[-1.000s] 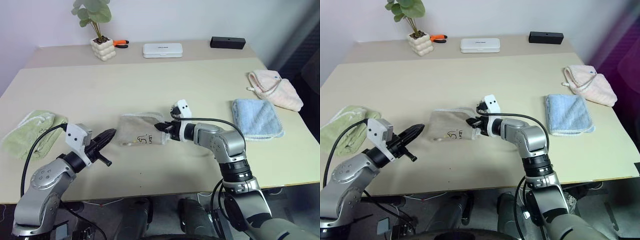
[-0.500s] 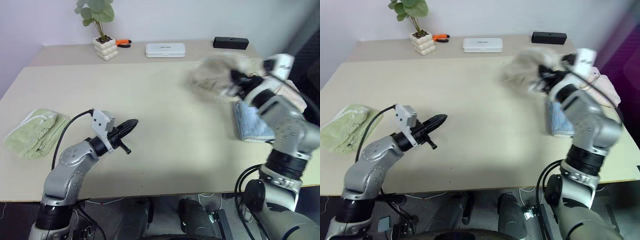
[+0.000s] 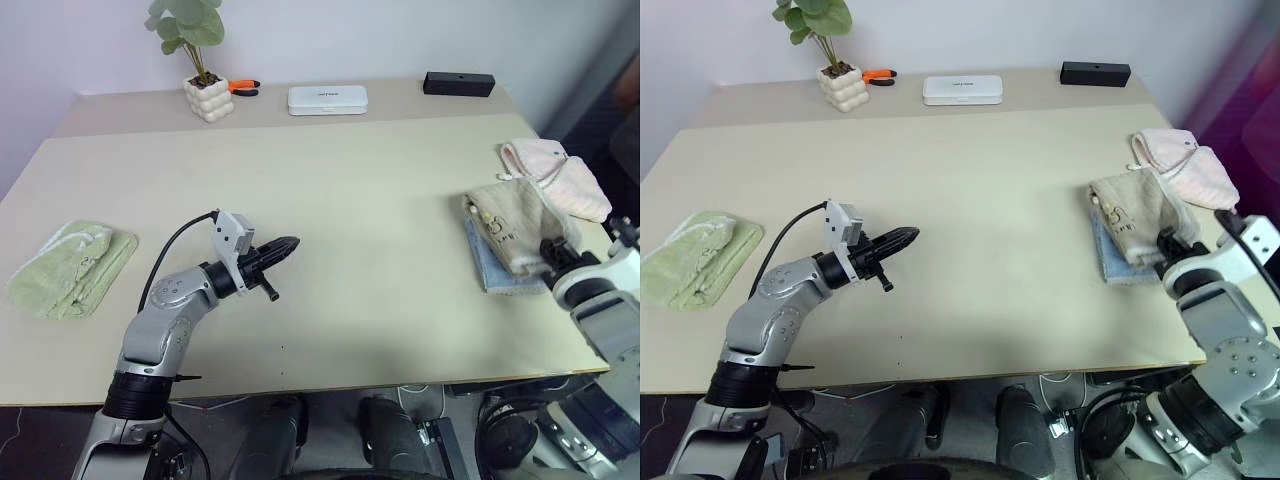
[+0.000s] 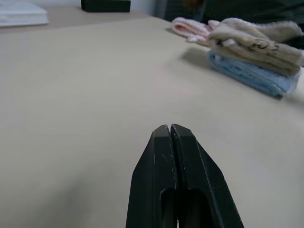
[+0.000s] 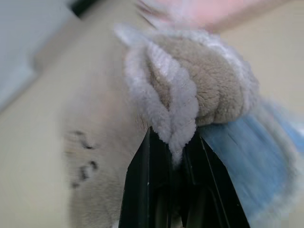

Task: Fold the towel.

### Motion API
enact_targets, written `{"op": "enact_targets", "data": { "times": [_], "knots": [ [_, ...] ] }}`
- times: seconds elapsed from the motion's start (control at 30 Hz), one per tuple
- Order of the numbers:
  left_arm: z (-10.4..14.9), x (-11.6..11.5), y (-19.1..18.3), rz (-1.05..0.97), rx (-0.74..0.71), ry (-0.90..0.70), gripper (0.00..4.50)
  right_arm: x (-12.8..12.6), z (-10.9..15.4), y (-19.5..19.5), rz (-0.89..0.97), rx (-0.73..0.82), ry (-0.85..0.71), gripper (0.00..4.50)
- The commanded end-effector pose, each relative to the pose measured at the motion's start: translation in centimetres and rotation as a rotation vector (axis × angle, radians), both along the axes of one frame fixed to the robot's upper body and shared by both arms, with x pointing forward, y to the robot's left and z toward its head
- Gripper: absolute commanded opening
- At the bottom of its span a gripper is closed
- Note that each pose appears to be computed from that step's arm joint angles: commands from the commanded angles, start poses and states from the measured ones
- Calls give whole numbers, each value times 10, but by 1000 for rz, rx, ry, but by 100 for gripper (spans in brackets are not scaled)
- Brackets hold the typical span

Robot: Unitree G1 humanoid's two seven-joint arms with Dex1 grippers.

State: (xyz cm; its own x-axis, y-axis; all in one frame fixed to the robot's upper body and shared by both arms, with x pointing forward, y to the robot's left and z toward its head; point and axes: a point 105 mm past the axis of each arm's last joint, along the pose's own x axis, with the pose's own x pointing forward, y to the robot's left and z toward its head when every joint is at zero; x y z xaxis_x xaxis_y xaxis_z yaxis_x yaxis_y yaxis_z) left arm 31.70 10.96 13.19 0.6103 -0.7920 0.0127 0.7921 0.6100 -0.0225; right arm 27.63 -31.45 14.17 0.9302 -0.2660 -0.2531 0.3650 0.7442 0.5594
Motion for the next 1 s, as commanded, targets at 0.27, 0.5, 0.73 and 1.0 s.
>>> {"op": "enact_targets", "data": {
  "times": [0.27, 0.5, 0.73, 1.0],
  "knots": [
    [10, 0, 2, 38, -34, -54, 0, 6, 85, -22, -68, -466, -160, 333],
    [10, 22, 48, 335, 68, -133, 0, 56, 104, 92, 523, -918, -327, 333],
    [18, 10, 89, 507, 83, -190, 0, 72, 59, 167, 994, -911, -390, 333],
    [15, -27, 116, 562, 82, -151, 0, 83, 27, 160, 1110, -888, -326, 333]
  ]
}}
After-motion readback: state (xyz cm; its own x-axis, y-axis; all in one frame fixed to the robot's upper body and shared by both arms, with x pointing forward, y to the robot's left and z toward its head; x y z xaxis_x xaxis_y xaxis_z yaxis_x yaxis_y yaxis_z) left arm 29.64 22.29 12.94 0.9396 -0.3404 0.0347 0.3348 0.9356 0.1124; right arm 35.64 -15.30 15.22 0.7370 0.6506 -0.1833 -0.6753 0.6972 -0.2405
